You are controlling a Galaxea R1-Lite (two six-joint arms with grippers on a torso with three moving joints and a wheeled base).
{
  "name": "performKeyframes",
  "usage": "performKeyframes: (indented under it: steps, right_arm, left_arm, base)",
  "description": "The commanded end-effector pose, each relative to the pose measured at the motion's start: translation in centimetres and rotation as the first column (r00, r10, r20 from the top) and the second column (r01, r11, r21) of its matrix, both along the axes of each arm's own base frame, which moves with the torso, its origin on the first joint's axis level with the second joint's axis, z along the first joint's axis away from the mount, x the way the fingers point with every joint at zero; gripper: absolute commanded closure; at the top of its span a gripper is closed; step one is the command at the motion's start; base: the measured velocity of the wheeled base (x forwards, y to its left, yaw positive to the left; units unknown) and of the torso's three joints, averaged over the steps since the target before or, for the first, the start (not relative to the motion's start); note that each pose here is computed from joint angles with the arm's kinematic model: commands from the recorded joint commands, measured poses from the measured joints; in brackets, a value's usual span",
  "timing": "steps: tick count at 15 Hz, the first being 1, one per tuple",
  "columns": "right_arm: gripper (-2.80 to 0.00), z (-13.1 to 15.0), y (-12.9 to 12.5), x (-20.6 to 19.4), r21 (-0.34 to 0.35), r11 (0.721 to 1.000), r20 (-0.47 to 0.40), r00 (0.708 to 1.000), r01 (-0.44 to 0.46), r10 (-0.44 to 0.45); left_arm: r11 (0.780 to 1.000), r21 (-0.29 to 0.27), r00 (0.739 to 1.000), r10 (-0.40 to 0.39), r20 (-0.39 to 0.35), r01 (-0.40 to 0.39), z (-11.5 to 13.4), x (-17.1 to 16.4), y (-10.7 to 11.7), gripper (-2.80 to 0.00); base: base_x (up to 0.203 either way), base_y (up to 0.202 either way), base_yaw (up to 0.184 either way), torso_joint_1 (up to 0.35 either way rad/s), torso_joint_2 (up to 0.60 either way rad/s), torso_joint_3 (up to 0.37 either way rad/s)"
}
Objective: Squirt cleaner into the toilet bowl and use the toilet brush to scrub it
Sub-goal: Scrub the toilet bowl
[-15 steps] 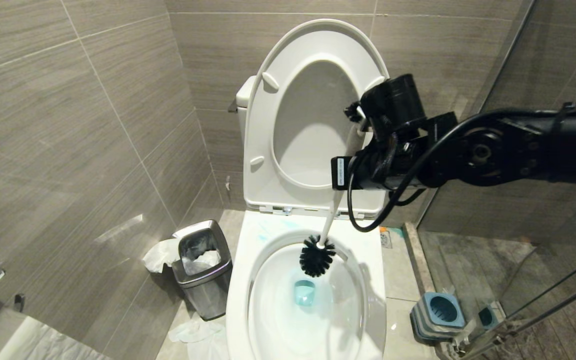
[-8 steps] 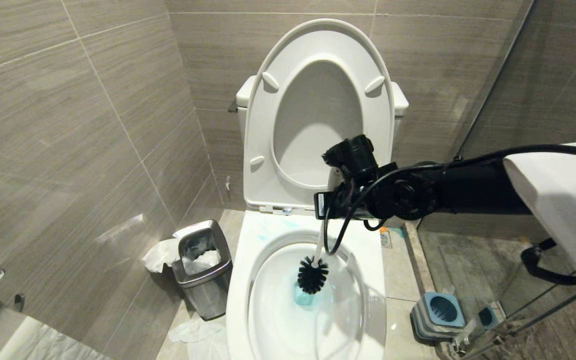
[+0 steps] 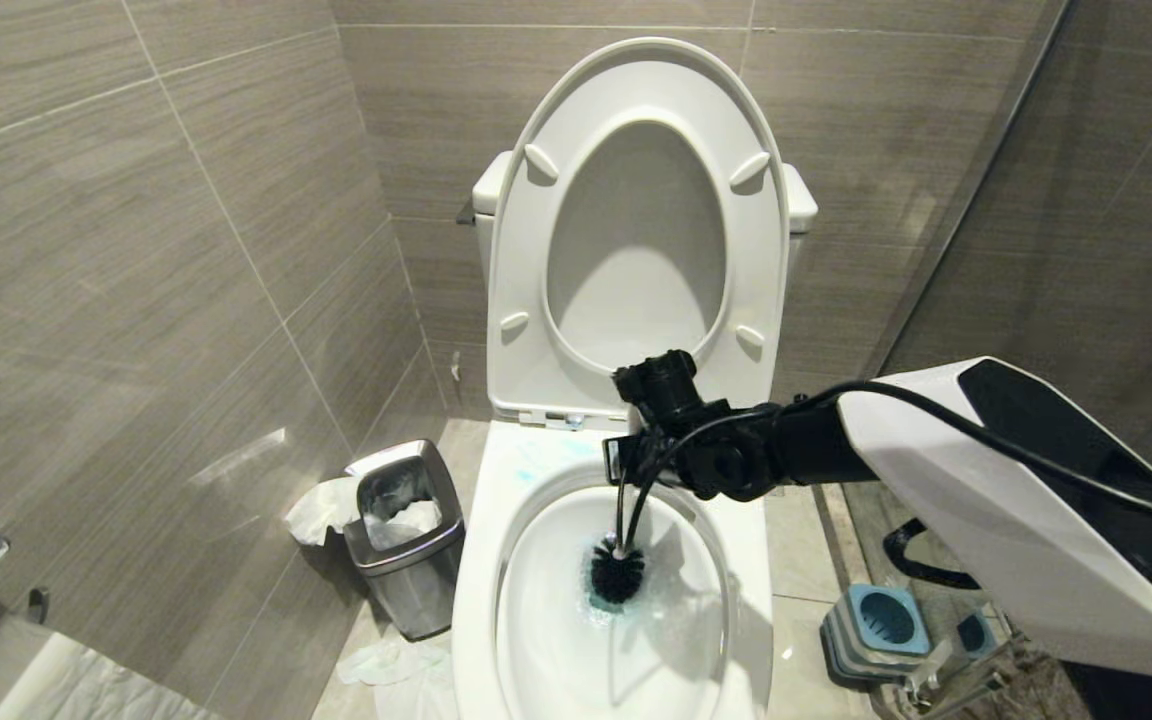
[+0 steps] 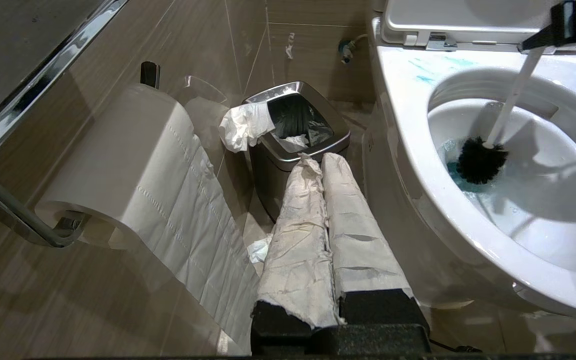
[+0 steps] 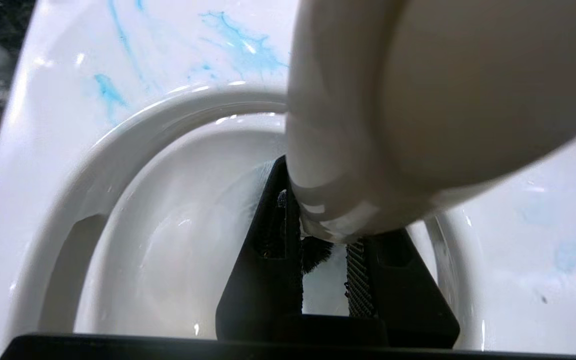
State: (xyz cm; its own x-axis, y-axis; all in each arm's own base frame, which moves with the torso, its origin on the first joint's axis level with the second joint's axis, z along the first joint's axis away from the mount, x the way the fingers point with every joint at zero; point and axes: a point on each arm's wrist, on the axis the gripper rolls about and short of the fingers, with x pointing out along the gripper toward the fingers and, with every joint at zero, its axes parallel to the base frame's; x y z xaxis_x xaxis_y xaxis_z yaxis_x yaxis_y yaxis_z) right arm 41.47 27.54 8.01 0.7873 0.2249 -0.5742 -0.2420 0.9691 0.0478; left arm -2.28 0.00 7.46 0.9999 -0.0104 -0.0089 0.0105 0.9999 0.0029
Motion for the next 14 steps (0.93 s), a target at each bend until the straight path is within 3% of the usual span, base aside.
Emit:
performKeyframes:
  steps: [1,3,5,9,11,13,14]
  right_arm:
    - [0.00,-3.8,0.7,0.9,-0.043,0.999,-0.004,1.000,0.008,-0.008]
    - [0.00,-4.8,1.0,0.7,-0.058,0.998,-0.011,1.000,0.004,-0.005]
    - [0.00,-3.3,1.4,0.1,-0.053,0.999,0.011,1.000,0.001,0.000]
    - [0.00,8.3,0.4,-3.9,0.035,0.999,0.139,0.990,-0.026,0.021]
    - [0.00,12.7,-0.8,-6.7,0.064,0.997,0.176,0.984,-0.045,0.033]
    - [0.00,13.4,-1.3,-8.0,0.054,0.997,0.151,0.988,-0.054,0.045]
    - [0.00,12.4,-1.0,-7.7,0.042,0.998,0.128,0.991,-0.055,0.049]
  left_arm:
    - [1.000,0.000,1.000,0.000,-0.005,0.000,-0.1,0.0,0.0,0.00]
    - [1.000,0.000,1.000,0.000,-0.005,0.000,-0.1,0.0,0.0,0.00]
    - [1.000,0.000,1.000,0.000,-0.003,0.000,0.0,0.0,0.0,0.00]
    - [1.000,0.000,1.000,0.000,-0.005,0.000,-0.1,0.0,0.0,0.00]
    - [1.000,0.000,1.000,0.000,-0.004,0.000,-0.1,0.0,0.0,0.00]
    - [1.000,0.000,1.000,0.000,-0.005,0.000,-0.1,0.0,0.0,0.00]
    - [1.000,0.000,1.000,0.000,-0.003,0.000,0.0,0.0,0.0,0.00]
  base:
    - [0.000,0.000,0.000,0.000,0.00,0.000]
    - [0.000,0.000,0.000,0.000,0.00,0.000]
    - [0.000,0.000,0.000,0.000,0.00,0.000]
    - [0.000,0.000,0.000,0.000,0.00,0.000]
    - [0.000,0.000,0.000,0.000,0.00,0.000]
    - [0.000,0.000,0.000,0.000,0.00,0.000]
    - [0.000,0.000,0.000,0.000,0.00,0.000]
